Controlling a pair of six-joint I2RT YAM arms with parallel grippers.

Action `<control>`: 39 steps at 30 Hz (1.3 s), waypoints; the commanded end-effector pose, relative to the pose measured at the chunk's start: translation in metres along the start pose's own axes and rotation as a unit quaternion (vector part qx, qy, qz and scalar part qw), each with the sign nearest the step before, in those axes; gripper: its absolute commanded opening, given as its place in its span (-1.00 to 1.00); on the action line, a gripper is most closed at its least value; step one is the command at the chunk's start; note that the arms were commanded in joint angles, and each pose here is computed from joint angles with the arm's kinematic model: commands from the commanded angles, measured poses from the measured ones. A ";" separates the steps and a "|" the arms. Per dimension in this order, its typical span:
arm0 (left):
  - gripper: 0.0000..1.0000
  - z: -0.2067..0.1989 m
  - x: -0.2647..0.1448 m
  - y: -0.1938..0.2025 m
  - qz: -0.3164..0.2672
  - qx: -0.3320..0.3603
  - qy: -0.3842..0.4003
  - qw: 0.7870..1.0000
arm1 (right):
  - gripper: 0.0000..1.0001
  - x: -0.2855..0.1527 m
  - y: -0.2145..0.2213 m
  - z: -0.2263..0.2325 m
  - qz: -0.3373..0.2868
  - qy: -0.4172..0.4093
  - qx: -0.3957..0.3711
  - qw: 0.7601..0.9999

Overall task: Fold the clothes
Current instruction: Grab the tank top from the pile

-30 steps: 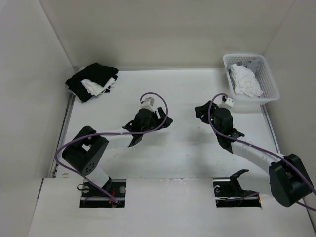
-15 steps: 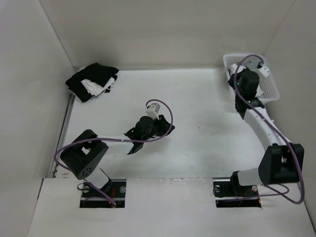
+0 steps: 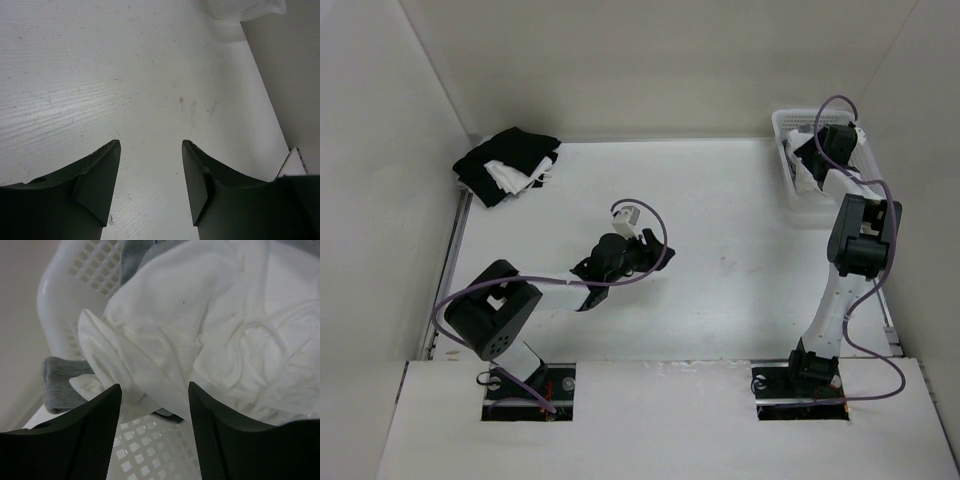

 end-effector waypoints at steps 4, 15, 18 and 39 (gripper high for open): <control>0.02 -0.001 0.010 0.000 -0.006 0.004 0.014 1.000 | 0.10 0.005 -0.020 0.044 -0.013 -0.110 0.040 0.993; 0.02 0.000 0.018 0.008 0.007 0.005 0.013 1.000 | 0.17 -0.006 -0.036 0.050 -0.051 -0.140 0.062 0.987; 0.01 0.003 0.018 0.006 0.005 0.001 0.011 1.000 | 0.12 0.009 -0.033 0.041 -0.038 -0.101 0.055 0.993; 0.01 0.008 0.032 0.015 0.023 -0.014 0.013 1.000 | -0.86 0.014 -0.046 0.034 -0.090 -0.075 0.015 0.993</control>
Point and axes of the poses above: each gripper's point midway between its finger pads, its own x axis out along the fingers, its own z axis along the line the jaws close on, y = z × x, the point moved 5 cm from there along -x, back along the fingers, and after that the axes turned 1 degree about x, right-handed, at the moved point
